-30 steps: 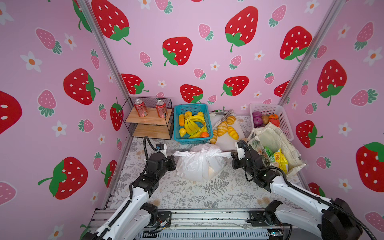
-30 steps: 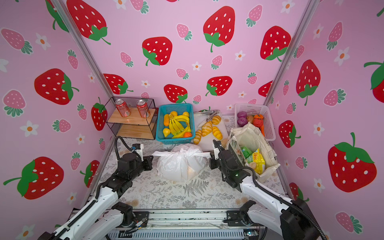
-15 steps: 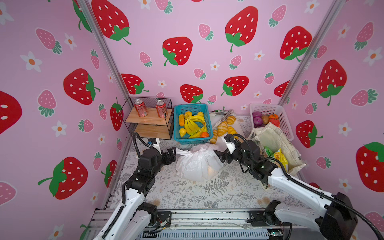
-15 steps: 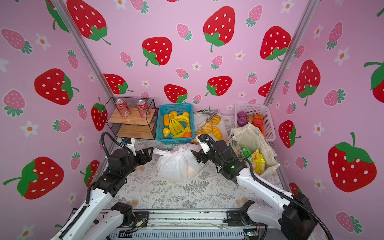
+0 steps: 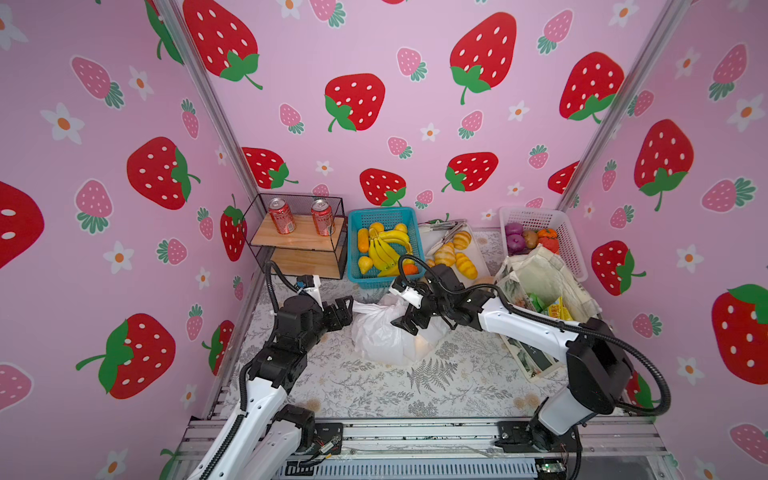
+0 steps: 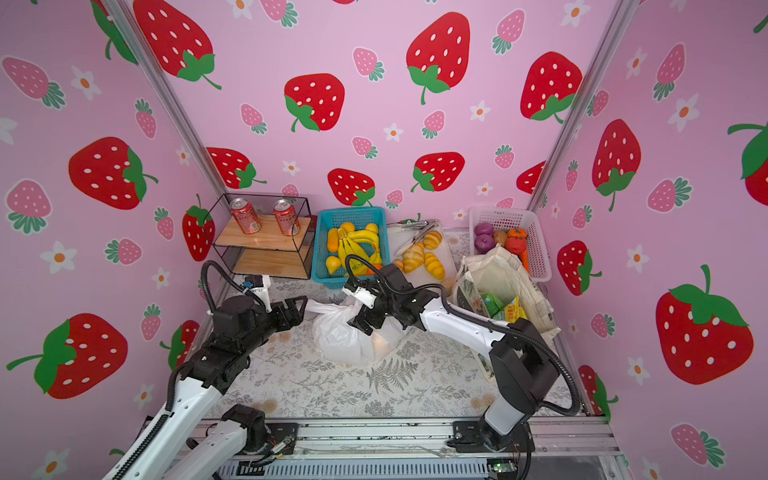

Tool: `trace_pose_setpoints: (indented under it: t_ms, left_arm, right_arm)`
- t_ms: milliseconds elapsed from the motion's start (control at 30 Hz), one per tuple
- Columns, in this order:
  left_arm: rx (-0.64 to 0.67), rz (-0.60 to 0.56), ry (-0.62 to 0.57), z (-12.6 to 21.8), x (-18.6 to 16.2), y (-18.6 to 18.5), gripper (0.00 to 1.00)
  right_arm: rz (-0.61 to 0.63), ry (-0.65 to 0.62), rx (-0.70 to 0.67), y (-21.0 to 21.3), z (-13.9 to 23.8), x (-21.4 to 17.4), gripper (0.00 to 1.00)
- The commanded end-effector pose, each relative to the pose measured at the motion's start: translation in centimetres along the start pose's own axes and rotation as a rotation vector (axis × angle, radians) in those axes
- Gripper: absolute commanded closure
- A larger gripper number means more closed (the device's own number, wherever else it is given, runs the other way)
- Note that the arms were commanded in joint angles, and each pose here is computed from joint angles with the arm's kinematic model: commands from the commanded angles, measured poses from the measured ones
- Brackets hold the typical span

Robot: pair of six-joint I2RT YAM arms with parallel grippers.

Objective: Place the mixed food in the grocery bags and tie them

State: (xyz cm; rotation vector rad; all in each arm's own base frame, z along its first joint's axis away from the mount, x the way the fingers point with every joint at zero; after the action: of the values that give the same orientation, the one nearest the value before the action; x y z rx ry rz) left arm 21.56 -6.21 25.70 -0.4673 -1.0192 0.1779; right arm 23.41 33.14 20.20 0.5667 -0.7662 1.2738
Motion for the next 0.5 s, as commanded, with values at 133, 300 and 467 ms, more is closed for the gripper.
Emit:
trace_pose_setpoints:
  t_ms: [133,300,467]
  left_arm:
    - [-0.029,-0.003,0.001,0.2,1.0,-0.7,0.14]
    - [-0.035,0.001,0.008,0.0,1.1,-0.9,0.14]
    - [-0.047,0.005,-0.012,0.4,1.6,-1.2,0.14]
  right_arm:
    - [0.021,0.110,0.005,0.3,-1.4,-2.4,0.32]
    - [0.008,0.092,0.021,0.9,-1.0,-2.6,0.60]
    - [-0.020,-0.018,0.047,1.8,1.9,-0.7,0.80]
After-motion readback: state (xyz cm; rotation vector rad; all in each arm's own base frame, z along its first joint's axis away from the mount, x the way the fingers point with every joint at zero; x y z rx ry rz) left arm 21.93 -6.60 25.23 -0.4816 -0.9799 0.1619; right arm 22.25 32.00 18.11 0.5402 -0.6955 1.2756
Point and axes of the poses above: each gripper's point midway between its finger pads, its own z axis back along the fingers, its own y axis along the line the jaws close on, x = y × z, the point moved 8 cm from there along z, back along the fingers, and after that the axes turned 1 degree about z, right-handed, at the moved point
